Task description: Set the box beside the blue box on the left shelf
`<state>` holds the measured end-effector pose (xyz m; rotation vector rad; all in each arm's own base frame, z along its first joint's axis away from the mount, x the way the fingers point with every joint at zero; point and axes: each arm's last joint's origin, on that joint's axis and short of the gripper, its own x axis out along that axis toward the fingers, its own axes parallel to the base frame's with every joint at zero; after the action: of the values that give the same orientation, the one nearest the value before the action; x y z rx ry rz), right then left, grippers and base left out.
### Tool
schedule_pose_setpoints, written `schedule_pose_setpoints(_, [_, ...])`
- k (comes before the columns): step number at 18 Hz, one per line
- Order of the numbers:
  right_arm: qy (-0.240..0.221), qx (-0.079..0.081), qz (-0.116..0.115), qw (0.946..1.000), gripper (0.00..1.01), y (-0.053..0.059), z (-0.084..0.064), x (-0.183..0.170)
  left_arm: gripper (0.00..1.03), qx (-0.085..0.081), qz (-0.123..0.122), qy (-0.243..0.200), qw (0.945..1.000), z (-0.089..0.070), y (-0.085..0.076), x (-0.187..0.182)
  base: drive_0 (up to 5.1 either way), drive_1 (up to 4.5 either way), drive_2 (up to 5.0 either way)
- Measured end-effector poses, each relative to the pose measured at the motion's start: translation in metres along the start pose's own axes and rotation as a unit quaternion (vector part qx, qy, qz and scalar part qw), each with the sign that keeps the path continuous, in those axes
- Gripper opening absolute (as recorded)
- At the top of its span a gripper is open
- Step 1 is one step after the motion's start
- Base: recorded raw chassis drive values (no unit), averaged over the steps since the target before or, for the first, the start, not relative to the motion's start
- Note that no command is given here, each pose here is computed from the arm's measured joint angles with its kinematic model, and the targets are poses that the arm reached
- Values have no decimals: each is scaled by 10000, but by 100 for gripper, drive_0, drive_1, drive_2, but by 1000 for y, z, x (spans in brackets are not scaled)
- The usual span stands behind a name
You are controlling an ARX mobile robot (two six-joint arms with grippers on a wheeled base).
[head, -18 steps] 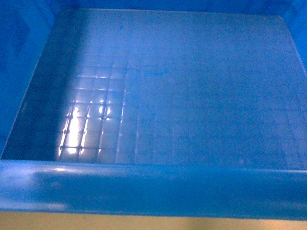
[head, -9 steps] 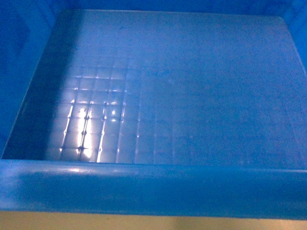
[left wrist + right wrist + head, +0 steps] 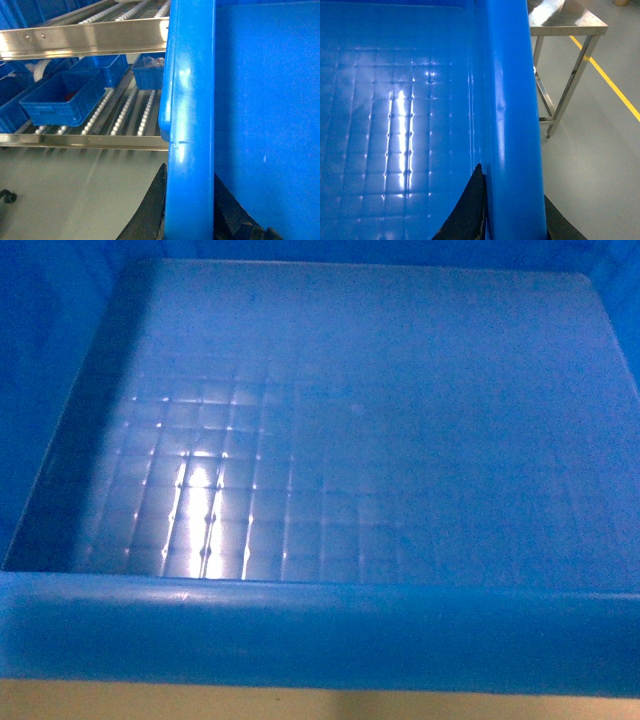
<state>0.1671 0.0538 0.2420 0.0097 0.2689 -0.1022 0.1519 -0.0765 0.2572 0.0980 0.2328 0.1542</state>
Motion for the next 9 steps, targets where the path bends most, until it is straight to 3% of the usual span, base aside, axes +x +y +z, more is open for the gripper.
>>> schedule_pose_setpoints(9, [5,-1,-1,10000,11,0,0,0,12,1,0,-3,10000,0,0,0,-504,241,241])
